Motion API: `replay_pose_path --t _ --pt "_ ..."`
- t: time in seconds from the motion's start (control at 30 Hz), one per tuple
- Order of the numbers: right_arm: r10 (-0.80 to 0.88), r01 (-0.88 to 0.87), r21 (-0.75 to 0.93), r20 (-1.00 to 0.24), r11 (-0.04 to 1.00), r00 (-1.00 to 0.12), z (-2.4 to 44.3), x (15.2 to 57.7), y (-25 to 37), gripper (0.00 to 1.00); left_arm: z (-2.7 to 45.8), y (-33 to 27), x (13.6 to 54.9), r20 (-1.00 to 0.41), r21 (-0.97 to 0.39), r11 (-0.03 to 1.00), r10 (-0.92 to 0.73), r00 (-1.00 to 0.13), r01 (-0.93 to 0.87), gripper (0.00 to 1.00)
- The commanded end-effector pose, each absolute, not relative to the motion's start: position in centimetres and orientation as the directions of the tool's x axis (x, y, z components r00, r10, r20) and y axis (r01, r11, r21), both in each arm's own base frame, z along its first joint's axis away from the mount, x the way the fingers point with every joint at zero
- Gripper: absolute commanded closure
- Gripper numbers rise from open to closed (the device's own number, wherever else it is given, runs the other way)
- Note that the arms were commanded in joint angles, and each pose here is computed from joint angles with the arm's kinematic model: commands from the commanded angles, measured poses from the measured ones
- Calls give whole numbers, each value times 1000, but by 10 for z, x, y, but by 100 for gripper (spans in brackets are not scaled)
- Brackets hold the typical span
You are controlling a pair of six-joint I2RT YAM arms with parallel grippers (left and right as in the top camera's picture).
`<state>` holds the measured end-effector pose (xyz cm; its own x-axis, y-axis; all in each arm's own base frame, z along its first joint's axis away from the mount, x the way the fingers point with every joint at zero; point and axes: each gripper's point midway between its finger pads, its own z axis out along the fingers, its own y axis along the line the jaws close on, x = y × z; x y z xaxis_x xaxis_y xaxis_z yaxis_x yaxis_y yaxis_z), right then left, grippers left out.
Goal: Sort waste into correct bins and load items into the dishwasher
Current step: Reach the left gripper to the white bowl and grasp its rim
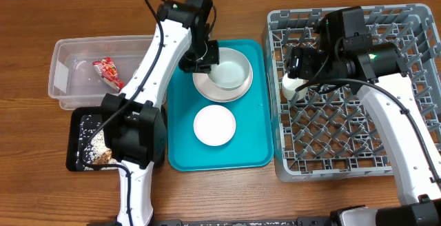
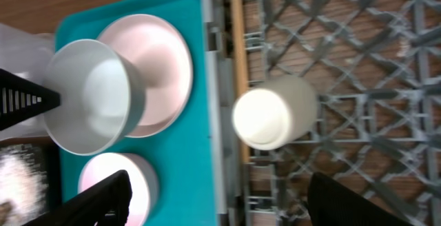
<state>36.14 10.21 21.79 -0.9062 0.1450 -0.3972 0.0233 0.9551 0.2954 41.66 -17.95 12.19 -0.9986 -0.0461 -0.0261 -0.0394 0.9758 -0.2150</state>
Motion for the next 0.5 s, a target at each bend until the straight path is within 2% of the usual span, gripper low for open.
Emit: replay_pose_path --t 0.0,0.13,0.37,0.47 --pt "127 -55 417 -396 907 -909 235 358 126 18 140 -191 414 -48 -238 971 -7 -999 5 96" --pt "118 -95 480 -395 872 -911 241 358 139 27 146 -203 402 -17 -260 965 30 -999 34 96" --pt "121 -91 480 -393 872 -911 241 358 139 63 152 -237 384 15 -377 921 112 -994 98 96" --pt "120 -87 479 -386 873 -915 238 359 139 66 153 -244 381 18 -391 914 126 -992 109 96"
